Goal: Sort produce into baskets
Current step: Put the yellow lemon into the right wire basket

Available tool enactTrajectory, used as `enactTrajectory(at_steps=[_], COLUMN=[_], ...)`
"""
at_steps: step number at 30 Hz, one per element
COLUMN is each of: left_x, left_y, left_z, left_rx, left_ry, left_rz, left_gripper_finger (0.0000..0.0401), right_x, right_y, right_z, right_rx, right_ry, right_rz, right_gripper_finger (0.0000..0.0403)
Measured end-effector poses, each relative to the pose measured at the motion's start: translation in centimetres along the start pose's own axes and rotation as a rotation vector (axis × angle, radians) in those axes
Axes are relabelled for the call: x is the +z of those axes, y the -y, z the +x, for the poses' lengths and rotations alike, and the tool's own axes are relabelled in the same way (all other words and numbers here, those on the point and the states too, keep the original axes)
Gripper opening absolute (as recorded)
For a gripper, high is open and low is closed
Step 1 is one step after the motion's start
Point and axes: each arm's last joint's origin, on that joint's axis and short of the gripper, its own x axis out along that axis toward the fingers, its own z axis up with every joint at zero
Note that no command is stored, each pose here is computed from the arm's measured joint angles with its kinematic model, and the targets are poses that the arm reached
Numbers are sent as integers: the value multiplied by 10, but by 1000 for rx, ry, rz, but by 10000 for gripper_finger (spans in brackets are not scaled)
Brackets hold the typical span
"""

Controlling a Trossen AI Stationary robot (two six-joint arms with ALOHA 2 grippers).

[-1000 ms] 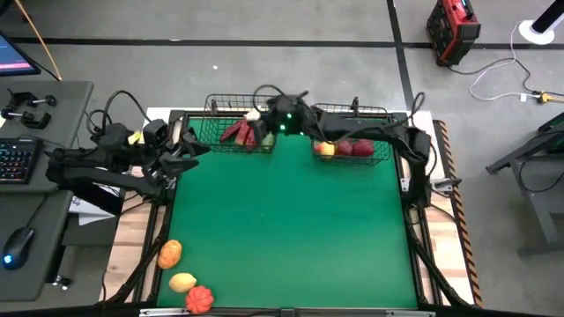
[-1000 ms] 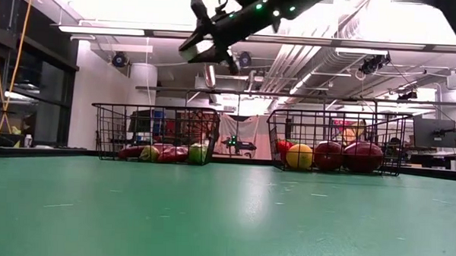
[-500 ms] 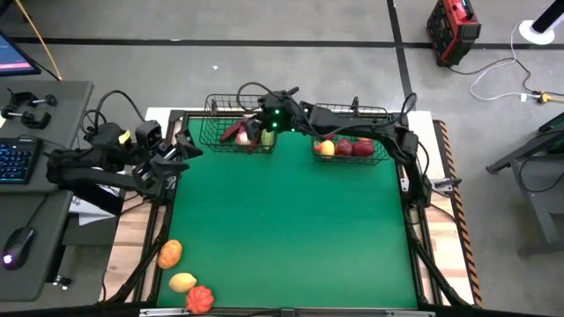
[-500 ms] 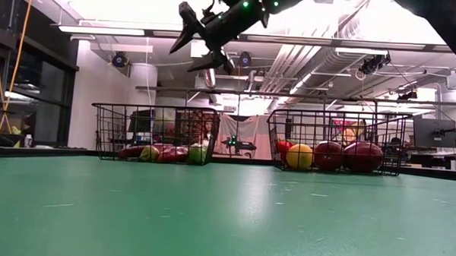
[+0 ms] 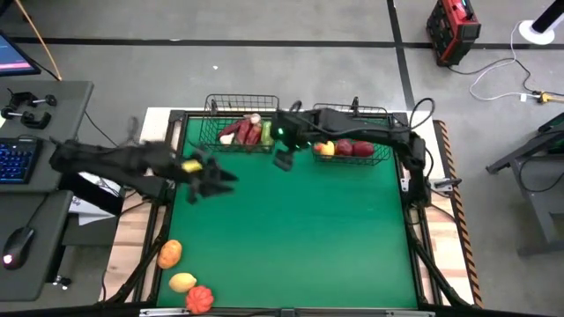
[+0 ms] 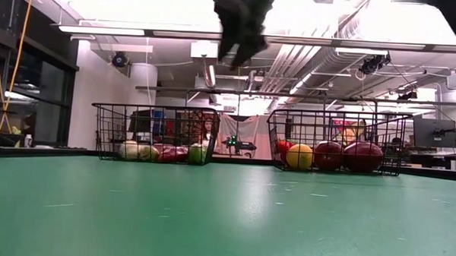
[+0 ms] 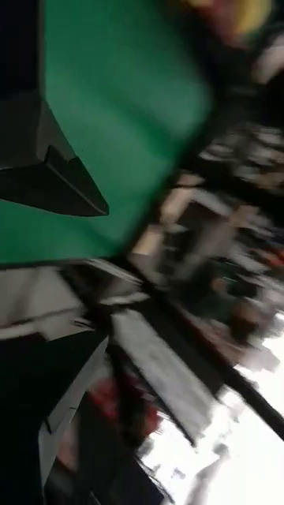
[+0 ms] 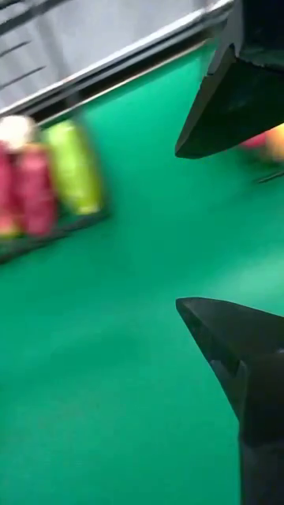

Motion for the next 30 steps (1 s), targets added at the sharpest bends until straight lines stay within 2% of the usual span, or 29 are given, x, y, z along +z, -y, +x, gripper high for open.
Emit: enactTrajectory(at_steps=[3, 6, 9, 14, 17, 21, 26, 30], left_x=[-29, -69, -109, -163, -184, -206, -230, -238], left_y=[1, 3, 9, 33, 45, 54, 63, 79], left_z=[31, 46, 44, 20, 4, -6, -8, 1], left_rx=[33, 102, 186, 280, 331, 417, 511, 533], left_ry=[-185, -442, -692, -962, -1056, -1128, -1225, -1263], left_rz=[-9, -29, -52, -93, -156, -211, -72, 37], left_gripper_finger=[241, 241, 241, 241, 241, 241, 241, 241], right_x=[-24, -54, -92, -158, -189, -217, -233, -237], right_y=[-12, -21, -24, -28, -32, -36, -42, -43], right_z=[-17, -35, -53, -72, -77, -72, -61, -57], right_rx=[-57, -93, -120, -86, -38, 2, 17, 20], right_ry=[-79, -106, -103, -69, -20, 19, 18, 16], right_rz=[-58, -68, -13, 176, 264, 347, 354, 349], right_gripper_finger=[296, 296, 296, 296, 296, 296, 296, 296])
